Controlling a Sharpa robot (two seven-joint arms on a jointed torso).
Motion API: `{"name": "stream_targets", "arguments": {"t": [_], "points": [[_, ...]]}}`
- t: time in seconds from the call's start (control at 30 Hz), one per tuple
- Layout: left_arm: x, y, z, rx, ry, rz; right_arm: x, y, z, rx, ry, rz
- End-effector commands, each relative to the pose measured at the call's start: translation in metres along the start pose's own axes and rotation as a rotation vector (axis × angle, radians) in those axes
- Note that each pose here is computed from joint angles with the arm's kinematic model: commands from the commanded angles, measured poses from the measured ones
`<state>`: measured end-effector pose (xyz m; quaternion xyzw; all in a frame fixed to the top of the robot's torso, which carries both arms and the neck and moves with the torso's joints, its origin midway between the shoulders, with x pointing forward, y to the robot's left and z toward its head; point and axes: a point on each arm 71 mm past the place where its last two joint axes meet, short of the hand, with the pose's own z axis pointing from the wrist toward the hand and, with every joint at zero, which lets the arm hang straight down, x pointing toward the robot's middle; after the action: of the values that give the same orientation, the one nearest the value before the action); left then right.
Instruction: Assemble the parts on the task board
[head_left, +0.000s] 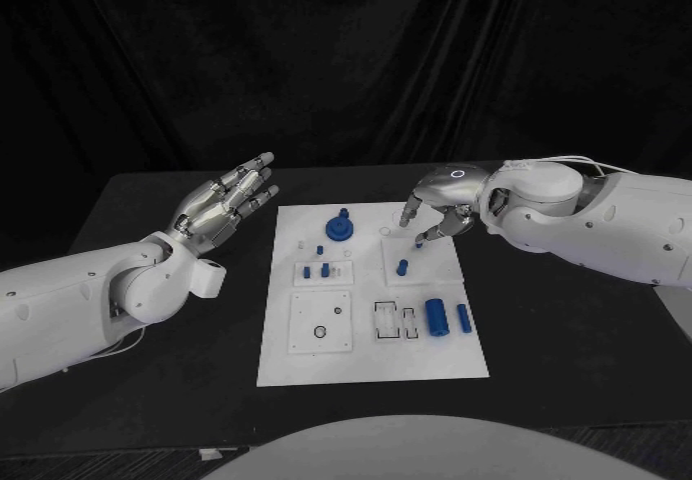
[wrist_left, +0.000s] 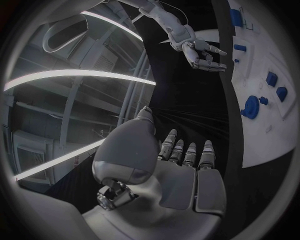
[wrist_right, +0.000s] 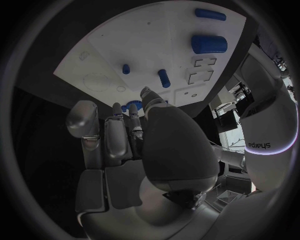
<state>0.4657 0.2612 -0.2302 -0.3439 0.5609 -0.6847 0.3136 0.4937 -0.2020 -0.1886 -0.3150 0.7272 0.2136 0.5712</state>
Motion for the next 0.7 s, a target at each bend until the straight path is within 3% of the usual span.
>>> {"name": "stream_targets", "arguments": {"t": [0.03,0.7], "points": [[0.0004,-0.0074,-0.0016,0.122,0.014,-0.036,0.005,-0.005,0.000,0.048,0.030,-0.018],[-0.0007,-0.0030,-0.0038,0.090,0.033,-0.057,0.028,-0.009,0.006,0.048,0.029,-0.002]]}}
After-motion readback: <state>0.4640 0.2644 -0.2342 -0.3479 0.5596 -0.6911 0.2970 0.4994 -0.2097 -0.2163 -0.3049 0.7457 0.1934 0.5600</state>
